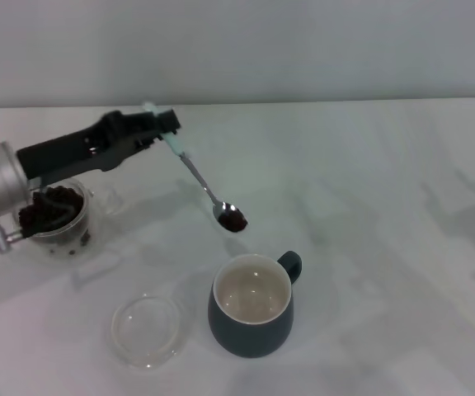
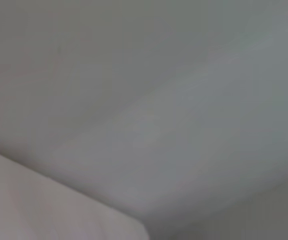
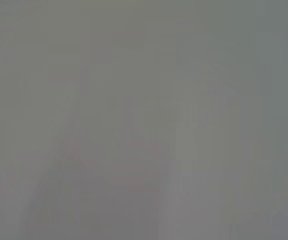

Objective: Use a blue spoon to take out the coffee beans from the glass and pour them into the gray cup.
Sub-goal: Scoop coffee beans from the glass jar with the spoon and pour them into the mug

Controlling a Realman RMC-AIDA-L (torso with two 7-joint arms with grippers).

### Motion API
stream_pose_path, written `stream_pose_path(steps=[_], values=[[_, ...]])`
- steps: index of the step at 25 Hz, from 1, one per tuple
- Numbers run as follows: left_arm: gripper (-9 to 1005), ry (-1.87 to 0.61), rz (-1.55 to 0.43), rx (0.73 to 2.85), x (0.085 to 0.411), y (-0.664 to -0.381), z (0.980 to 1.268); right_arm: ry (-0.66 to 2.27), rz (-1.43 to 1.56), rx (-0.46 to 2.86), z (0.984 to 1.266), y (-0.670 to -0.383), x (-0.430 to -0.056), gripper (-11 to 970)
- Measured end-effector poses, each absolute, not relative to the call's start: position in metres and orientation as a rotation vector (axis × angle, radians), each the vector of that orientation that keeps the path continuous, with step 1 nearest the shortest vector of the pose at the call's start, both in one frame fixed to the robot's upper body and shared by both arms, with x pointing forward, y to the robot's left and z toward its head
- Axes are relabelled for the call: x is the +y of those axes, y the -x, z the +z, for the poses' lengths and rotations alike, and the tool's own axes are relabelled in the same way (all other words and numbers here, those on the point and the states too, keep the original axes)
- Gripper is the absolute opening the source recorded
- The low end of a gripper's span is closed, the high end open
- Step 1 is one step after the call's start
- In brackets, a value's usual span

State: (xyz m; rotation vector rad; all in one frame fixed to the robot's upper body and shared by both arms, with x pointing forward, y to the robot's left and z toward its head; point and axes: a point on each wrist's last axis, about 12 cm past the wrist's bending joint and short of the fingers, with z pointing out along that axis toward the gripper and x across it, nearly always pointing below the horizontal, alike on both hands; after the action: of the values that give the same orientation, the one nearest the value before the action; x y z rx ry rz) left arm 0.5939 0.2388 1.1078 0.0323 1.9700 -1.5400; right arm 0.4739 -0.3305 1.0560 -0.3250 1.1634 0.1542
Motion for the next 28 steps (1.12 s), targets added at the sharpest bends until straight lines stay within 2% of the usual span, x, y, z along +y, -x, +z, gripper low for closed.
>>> stream_pose_path(steps=[17, 28], values=[[133, -0.466, -1.353, 2.056, 0.199, -0.602, 1.118, 0.311, 0.138, 1.188, 1.053, -0.471, -0.335, 630], [134, -0.635, -1.253, 2.034, 0.195, -0.6, 1.126, 0.308, 0.137, 1.194, 1.052, -0.471, -0.335, 630]])
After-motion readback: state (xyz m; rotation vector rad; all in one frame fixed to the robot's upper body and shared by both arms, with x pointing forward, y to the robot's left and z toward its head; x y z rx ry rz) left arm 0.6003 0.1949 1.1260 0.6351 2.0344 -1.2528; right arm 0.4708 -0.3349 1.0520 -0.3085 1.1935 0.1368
